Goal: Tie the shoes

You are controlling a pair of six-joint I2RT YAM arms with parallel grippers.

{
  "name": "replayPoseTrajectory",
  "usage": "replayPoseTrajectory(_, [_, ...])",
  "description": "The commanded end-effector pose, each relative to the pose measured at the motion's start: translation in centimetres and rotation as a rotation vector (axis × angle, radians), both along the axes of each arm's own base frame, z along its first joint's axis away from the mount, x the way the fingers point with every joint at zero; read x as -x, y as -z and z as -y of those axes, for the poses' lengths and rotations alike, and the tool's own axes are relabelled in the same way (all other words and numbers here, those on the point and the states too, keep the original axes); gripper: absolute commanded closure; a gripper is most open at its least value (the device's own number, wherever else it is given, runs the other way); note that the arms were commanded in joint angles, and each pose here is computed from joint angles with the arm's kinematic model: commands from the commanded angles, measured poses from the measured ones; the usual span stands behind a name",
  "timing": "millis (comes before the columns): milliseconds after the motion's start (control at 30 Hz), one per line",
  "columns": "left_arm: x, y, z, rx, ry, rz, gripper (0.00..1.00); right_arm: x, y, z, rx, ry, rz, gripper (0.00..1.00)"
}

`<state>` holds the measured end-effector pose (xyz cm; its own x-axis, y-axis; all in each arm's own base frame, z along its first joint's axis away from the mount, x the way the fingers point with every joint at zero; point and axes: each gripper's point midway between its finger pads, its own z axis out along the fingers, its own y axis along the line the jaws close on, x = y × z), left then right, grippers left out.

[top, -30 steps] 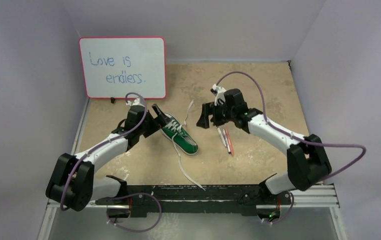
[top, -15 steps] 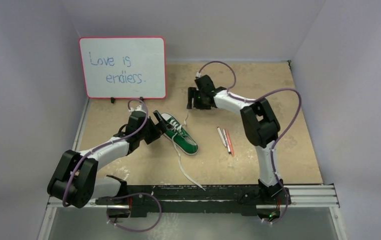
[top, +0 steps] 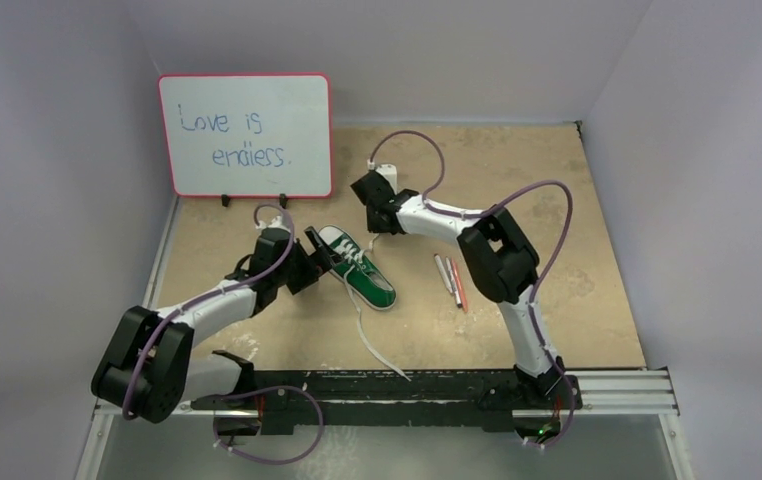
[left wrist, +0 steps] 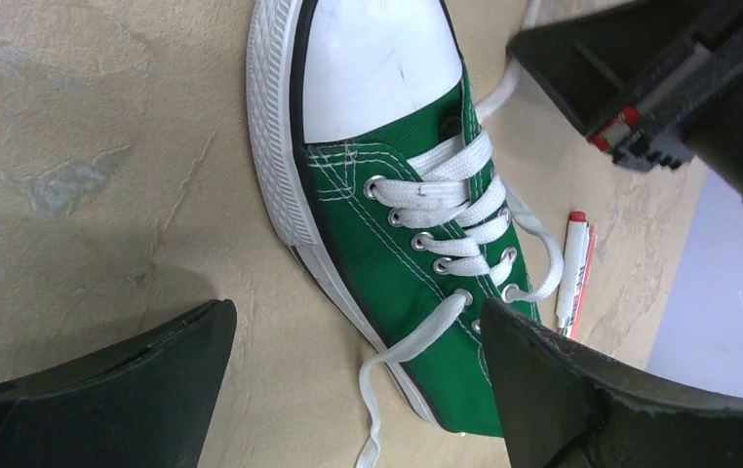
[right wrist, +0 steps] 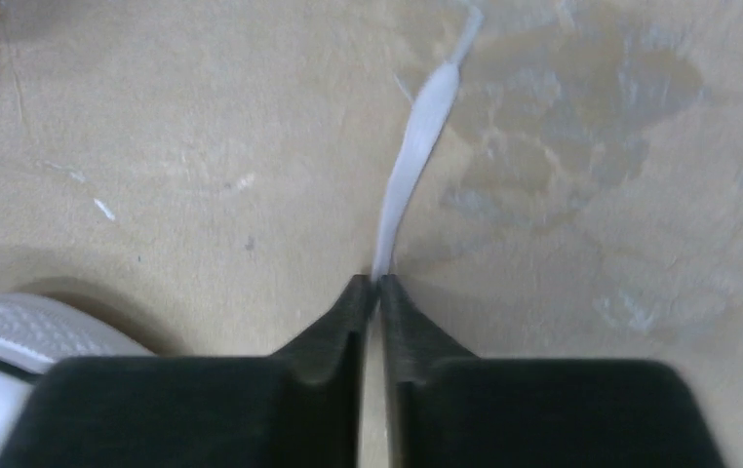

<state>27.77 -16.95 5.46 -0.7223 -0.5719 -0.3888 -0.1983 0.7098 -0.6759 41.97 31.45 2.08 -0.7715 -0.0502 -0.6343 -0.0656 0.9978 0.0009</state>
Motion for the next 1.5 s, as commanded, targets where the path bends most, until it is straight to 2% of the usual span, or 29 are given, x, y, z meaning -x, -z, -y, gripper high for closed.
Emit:
replayPoseTrajectory(0, [-2.2, -1.9, 0.8, 0.018, 0.014, 0.076, 0.04, 4.3, 3.0, 5.1, 0.041, 0.034, -0.153, 1.00])
replayPoseTrajectory(167, [-4.5, -3.0, 2.7, 0.073, 0.043, 0.095, 0.06, 4.3, -3.2, 6.0, -0.203, -0.031, -0.047, 1.00])
replayPoseTrajectory(300, [-6.3, -3.8, 4.6, 0.096, 0.082, 0.111, 0.06, 5.5, -6.7, 8.2, -0.291, -0.061, 0.045, 1.00])
replayPoseTrajectory(467, [-6.6, -3.5, 7.9, 0.144, 0.151, 0.101, 0.07, 7.3, -8.4, 11.2, -0.315, -0.012, 0.118, 1.00])
replayPoseTrajectory(567, [-6.0, -3.9, 10.2, 0.189, 0.200, 0.110, 0.07, 8.1, -9.3, 12.9, -0.307, 0.024, 0.156, 1.00])
replayPoseTrajectory(700, [-4.7, -3.9, 12.6, 0.185, 0.266, 0.113, 0.08, 9.2, -9.6, 14.8, -0.286, 0.056, 0.175, 1.00])
replayPoseTrajectory(800, [-4.3, -4.0, 11.9, 0.135, 0.280, 0.130, 0.08, 9.9, -9.8, 15.8, -0.263, 0.070, 0.181, 1.00])
replayPoseTrajectory(933, [-3.5, -3.3, 7.3, -0.148, 0.239, 0.115, 0.06, 10.9, -10.0, 16.6, -0.244, 0.057, 0.187, 1.00])
replayPoseTrajectory(1033, [-0.9, -2.6, 4.2, -0.254, 0.223, 0.061, 0.04, 11.5, -10.5, 16.4, -0.248, 0.003, 0.189, 1.00])
replayPoseTrajectory(1167, [2.9, -1.7, 4.6, -0.201, 0.260, 0.014, 0.10, 12.4, -10.1, 15.1, -0.260, -0.125, 0.159, 1.00])
replayPoseTrajectory(1300, [3.8, -2.8, 5.9, -0.078, 0.248, 0.035, 0.13, 13.9, -7.4, 13.2, -0.289, -0.246, 0.049, 1.00])
replayPoseTrajectory(1467, [4.6, -1.5, 4.5, -0.145, 0.231, -0.012, 0.09, 16.0, -4.6, 10.0, -0.347, -0.323, -0.053, 1.00])
